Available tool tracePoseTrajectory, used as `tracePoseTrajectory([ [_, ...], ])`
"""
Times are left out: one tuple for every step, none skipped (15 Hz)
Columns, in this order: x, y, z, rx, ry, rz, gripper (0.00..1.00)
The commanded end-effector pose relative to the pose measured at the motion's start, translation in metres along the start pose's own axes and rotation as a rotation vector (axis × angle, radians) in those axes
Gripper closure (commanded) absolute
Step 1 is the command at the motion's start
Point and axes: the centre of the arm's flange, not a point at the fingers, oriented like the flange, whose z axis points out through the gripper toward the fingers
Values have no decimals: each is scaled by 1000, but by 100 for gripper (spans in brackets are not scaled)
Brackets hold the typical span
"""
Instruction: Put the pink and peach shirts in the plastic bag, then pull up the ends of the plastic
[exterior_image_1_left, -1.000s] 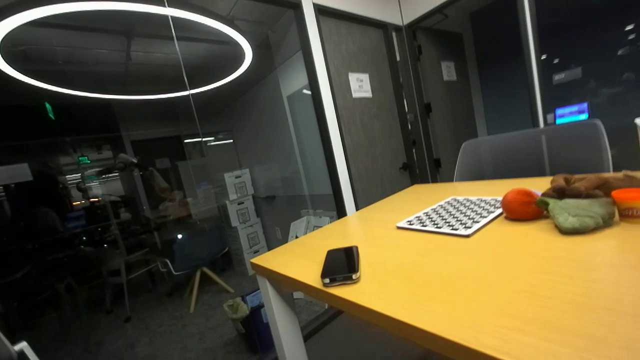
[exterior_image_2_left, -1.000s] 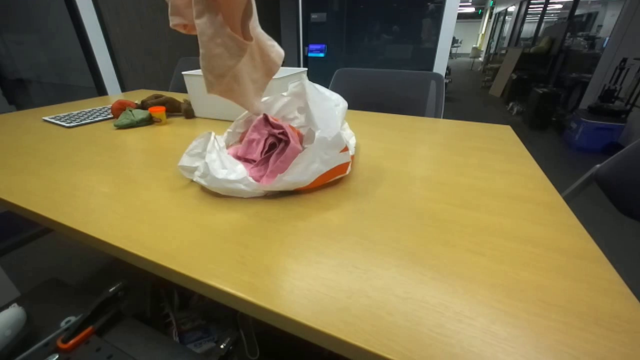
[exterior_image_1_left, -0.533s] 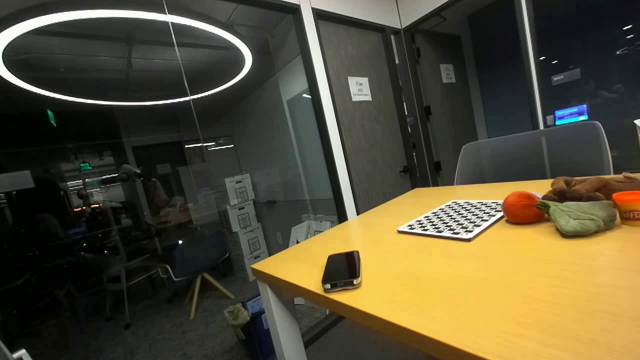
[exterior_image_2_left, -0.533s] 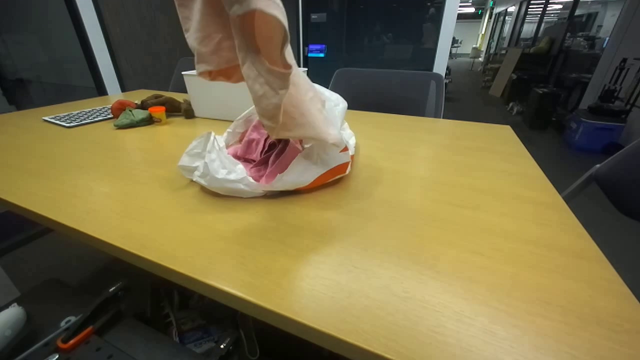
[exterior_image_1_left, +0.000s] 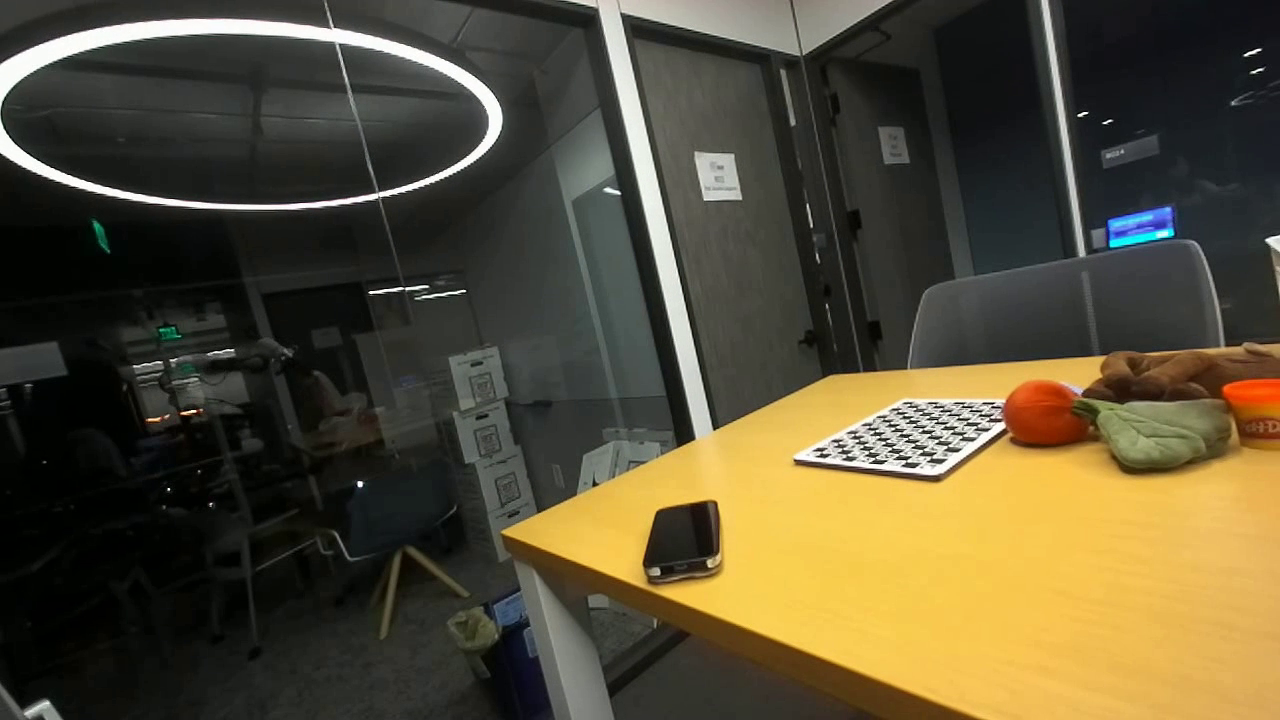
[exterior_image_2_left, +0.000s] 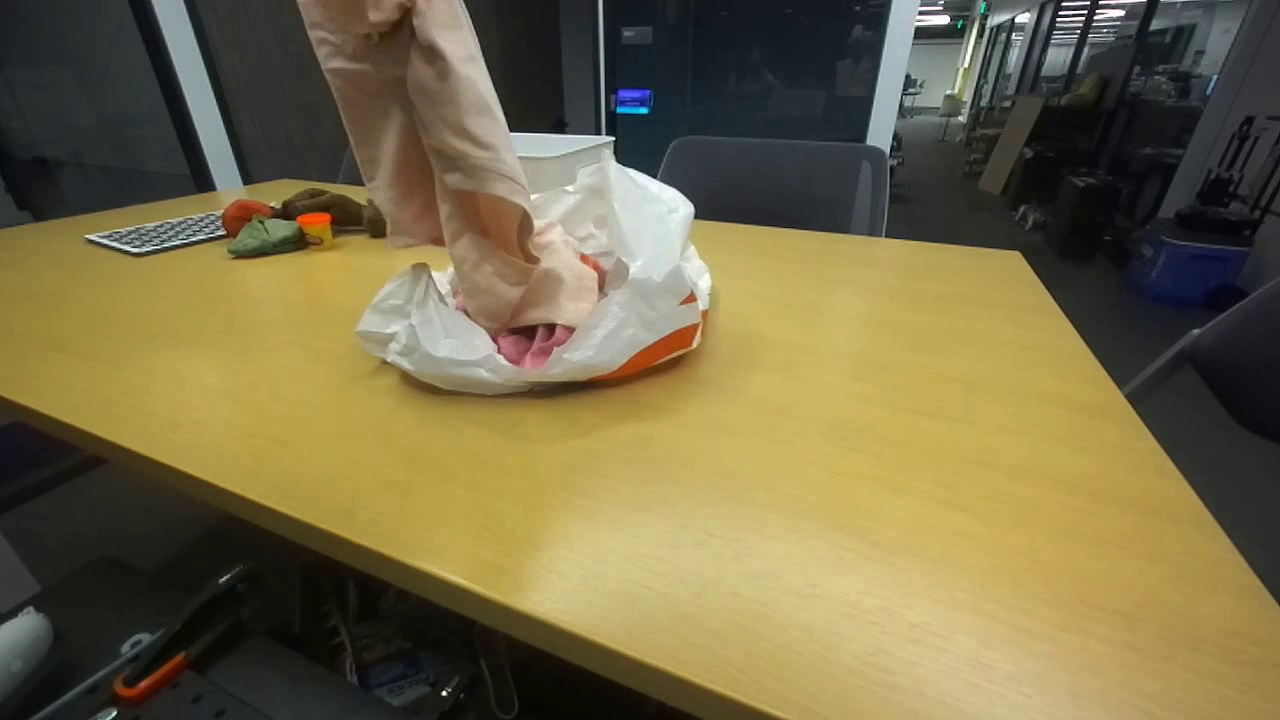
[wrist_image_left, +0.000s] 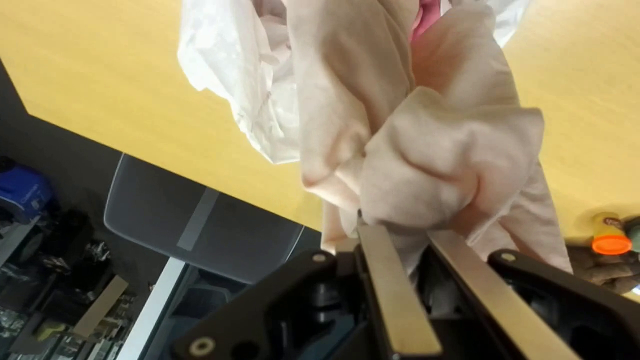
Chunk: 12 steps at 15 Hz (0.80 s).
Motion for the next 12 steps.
tracePoseTrajectory([
  [2, -15, 56, 35, -69, -41, 93],
  [1, -22, 72, 50, -98, -49, 93],
  [1, -25, 91, 57, -122, -59, 93],
  [2, -33, 102, 62, -138, -66, 93],
  [4, -37, 114, 43, -141, -67, 93],
  [7, -40, 120, 13, -139, -73, 93],
  [10, -45, 121, -8, -123, -79, 92],
  [14, -56, 122, -40, -110, -82, 92],
  [16, -61, 126, -71, -98, -85, 92],
  [17, -68, 132, -133, -89, -85, 92],
  [19, -69, 131, -179, -79, -94, 92],
  [19, -72, 131, -215, -85, -87, 92],
])
